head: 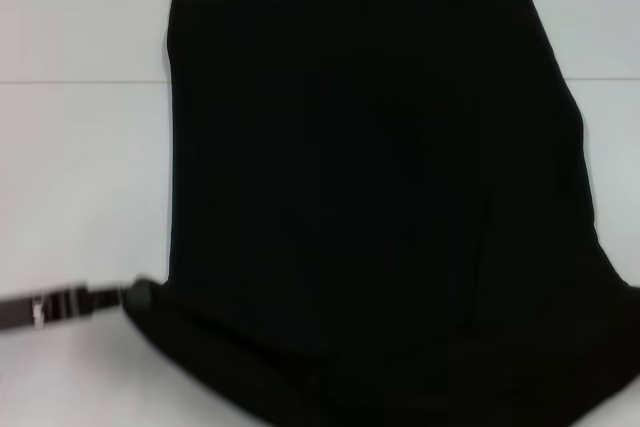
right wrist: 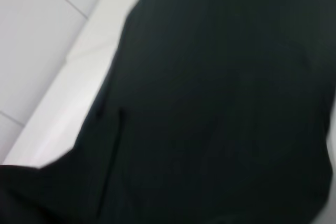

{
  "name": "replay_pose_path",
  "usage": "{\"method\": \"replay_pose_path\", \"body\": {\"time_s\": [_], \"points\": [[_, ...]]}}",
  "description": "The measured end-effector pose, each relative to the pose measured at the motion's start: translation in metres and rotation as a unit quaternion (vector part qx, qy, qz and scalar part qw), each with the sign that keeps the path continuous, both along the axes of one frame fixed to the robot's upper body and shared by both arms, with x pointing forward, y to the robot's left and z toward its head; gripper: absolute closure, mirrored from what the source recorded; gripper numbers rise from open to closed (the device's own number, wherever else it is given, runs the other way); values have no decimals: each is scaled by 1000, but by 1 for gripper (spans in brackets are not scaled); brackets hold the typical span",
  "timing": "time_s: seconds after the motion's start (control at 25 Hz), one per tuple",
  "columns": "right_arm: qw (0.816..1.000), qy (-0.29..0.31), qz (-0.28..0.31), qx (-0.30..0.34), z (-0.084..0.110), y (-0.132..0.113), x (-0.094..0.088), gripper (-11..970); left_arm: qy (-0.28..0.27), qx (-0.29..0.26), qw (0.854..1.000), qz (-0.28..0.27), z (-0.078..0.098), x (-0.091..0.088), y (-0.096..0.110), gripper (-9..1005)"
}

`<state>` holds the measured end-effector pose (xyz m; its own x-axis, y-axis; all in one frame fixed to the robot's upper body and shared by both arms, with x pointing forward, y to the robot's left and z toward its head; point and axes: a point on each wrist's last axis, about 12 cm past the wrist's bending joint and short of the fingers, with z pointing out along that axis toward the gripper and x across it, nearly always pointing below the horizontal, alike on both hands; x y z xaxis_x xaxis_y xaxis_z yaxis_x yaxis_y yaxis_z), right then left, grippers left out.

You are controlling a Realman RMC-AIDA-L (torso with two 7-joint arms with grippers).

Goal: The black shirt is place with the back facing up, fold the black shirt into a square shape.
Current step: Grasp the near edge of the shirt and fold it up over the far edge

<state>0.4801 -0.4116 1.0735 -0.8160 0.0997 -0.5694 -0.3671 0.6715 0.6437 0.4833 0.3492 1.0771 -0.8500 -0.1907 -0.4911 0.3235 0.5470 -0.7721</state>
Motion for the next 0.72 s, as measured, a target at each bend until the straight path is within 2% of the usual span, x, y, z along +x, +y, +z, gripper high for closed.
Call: {"method": "replay_pose_path", "body": {"time_s": [0.04, 0.2, 0.4, 0.56, 0.72], "points": [[1000, -11, -2, 1, 5, 1, 8, 893, -7, 0, 1000, 3, 3, 8, -1, 918], [999, -48, -13, -6, 22, 7, 41, 893, -49, -2, 998, 25, 19, 56, -9, 916], [996, -79, -36, -37, 40, 22, 91, 894, -88, 28, 994, 56, 30, 108, -28, 913], [992, -100, -46, -65, 50, 41, 126, 894, -111, 54, 989, 81, 40, 139, -43, 912], [986, -114, -69, -98, 55, 56, 155, 894, -136, 78, 982, 109, 48, 162, -52, 910]]}}
